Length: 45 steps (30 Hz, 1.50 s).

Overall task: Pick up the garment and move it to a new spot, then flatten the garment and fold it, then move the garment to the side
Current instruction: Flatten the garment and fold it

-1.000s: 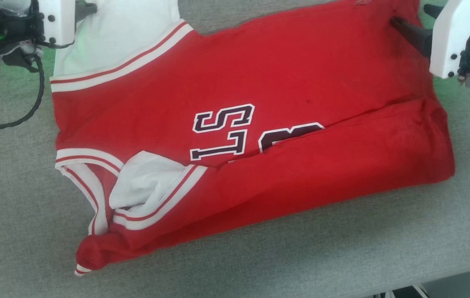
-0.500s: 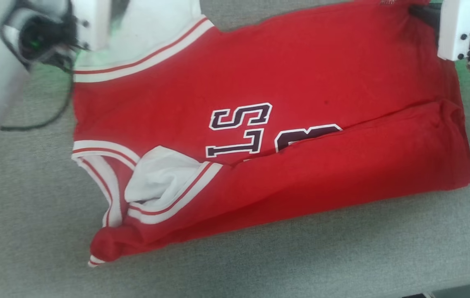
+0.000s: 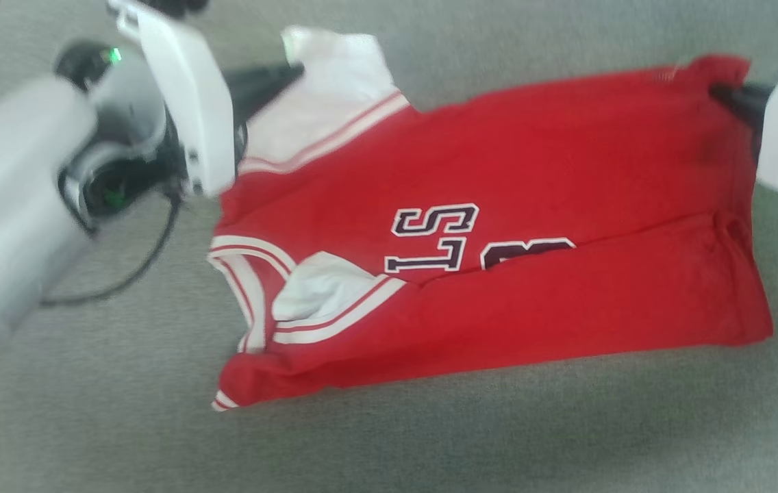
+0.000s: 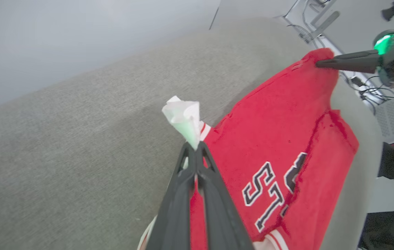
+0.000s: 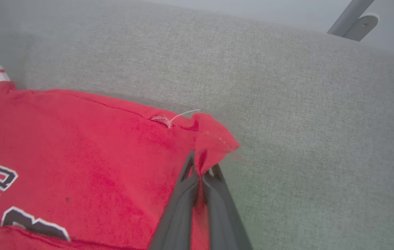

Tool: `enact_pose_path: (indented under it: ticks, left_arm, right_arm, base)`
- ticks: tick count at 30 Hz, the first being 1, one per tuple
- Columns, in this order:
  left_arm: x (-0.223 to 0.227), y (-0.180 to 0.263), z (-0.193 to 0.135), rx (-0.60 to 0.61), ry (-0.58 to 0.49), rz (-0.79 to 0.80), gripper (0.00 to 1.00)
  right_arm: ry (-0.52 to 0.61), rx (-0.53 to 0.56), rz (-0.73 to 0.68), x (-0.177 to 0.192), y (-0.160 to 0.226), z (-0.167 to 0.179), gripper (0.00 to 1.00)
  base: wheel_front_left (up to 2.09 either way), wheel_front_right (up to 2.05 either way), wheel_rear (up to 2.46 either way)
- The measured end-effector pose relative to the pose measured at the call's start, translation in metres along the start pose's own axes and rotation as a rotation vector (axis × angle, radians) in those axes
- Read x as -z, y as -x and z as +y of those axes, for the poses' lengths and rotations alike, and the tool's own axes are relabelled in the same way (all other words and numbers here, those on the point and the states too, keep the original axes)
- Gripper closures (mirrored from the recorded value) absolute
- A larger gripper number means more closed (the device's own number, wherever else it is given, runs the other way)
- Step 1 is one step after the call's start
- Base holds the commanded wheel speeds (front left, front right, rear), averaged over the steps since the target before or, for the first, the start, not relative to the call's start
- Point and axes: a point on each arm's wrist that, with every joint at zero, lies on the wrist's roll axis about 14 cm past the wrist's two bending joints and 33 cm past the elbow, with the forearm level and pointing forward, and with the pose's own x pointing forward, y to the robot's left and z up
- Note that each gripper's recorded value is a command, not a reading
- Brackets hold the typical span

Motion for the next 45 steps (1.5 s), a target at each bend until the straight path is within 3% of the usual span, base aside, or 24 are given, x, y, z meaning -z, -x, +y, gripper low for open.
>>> enact_pose_path:
  ticks: [9, 17, 27, 39, 40, 41, 42, 43, 44, 45]
  left_arm:
    - [0.013, 0.072, -0.044, 0.058, -0.042, -0.152, 1.00]
    - [0.078, 0.109, -0.053, 0.050, 0.039, -0.135, 1.00]
    - [0.145, 0.108, -0.059, 0.035, 0.148, -0.064, 1.00]
    - [0.196, 0.080, -0.030, -0.064, 0.094, 0.041, 0.98]
    - [0.197, 0.079, -0.029, -0.066, 0.096, 0.038, 0.90]
    - [0.197, 0.078, -0.028, -0.068, 0.098, 0.032, 0.85]
    - [0.196, 0.077, -0.028, -0.068, 0.094, 0.022, 0.65]
    - [0.195, 0.076, -0.027, -0.070, 0.083, 0.015, 0.65]
    - [0.194, 0.076, -0.027, -0.076, 0.080, 0.003, 0.55]
    - [0.191, 0.076, -0.027, -0.079, 0.082, -0.012, 0.38]
  right_arm:
    - [0.029, -0.055, -0.035, 0.019, 0.039, 0.017, 1.00]
    - [-0.005, -0.074, -0.031, 0.059, 0.059, 0.019, 1.00]
    - [-0.061, -0.040, -0.003, 0.102, 0.065, 0.010, 1.00]
    - [-0.056, 0.012, -0.018, 0.114, 0.038, 0.005, 0.98]
    - [-0.059, 0.011, -0.023, 0.114, 0.037, 0.005, 0.75]
    - [-0.062, 0.009, -0.027, 0.114, 0.037, 0.006, 0.64]
    - [-0.064, 0.008, -0.028, 0.113, 0.037, 0.006, 0.25]
    - [-0.073, 0.008, -0.036, 0.112, 0.037, 0.005, 0.25]
    - [-0.084, 0.011, -0.043, 0.110, 0.039, 0.004, 0.00]
    - [-0.093, 0.013, -0.048, 0.109, 0.041, 0.002, 0.00]
  base:
    - [0.00, 0.00, 0.00]
    - [0.00, 0.00, 0.00]
    - [0.00, 0.00, 0.00]
    - [0.00, 0.00, 0.00]
    - [0.00, 0.00, 0.00]
    - [0.00, 0.00, 0.00]
    - [0.00, 0.00, 0.00]
    - [0.00, 0.00, 0.00]
    - [0.00, 0.00, 0.00]
    - [0.00, 0.00, 0.00]
